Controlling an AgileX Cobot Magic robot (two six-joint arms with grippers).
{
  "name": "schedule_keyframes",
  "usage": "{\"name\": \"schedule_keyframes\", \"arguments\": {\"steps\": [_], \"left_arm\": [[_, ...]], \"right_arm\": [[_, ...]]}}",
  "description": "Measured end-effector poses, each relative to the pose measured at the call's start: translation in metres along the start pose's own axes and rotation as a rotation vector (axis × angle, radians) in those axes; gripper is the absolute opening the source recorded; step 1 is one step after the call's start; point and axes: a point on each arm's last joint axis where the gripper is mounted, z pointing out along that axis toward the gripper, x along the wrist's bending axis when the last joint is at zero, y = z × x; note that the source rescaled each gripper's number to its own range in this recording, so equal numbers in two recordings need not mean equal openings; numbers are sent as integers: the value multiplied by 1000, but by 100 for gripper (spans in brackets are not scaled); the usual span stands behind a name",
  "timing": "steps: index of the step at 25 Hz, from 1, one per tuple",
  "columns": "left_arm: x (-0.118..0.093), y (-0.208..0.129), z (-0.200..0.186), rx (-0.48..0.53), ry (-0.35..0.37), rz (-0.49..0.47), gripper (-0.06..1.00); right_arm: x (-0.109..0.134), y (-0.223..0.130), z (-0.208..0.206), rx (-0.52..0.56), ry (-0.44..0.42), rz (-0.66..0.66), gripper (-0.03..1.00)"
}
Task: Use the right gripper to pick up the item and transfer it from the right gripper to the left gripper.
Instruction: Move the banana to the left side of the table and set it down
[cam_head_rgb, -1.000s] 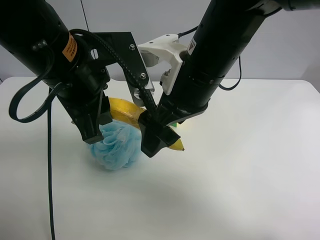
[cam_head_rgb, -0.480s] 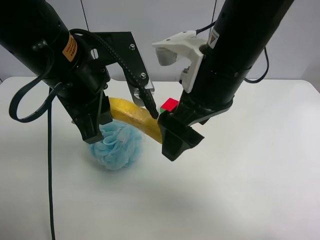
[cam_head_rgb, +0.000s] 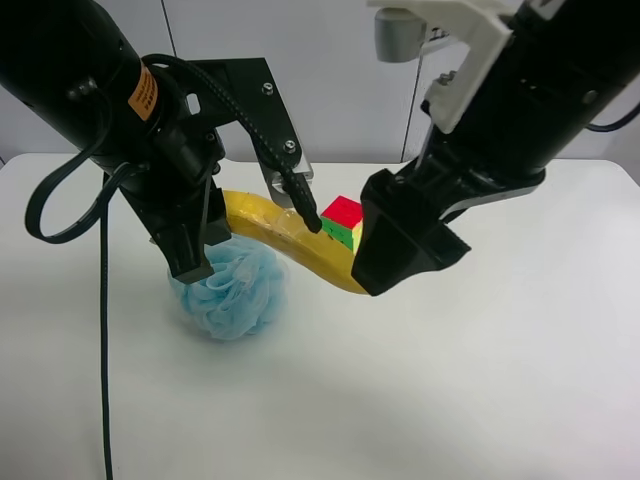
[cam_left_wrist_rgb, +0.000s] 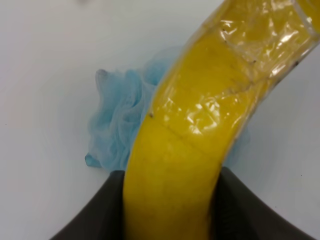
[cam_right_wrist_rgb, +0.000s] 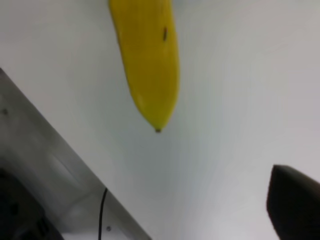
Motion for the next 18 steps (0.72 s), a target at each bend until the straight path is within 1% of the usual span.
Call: {"name": "schedule_keyframes", "arguments": {"steps": [5, 10, 15, 18], "left_arm": [[0, 0, 0, 0, 0, 0, 3], [0, 0, 0, 0, 0, 0, 3], [0, 1, 0, -8, 2, 0, 3], [0, 1, 0, -11, 3, -1, 3]], "right_arm": [[7, -42, -16, -39, -3, 29, 100], [14, -91, -32, -113, -8, 22, 100], [22, -137, -47, -236, -16, 10, 100], [25, -167, -48, -301, -23, 14, 100]]}}
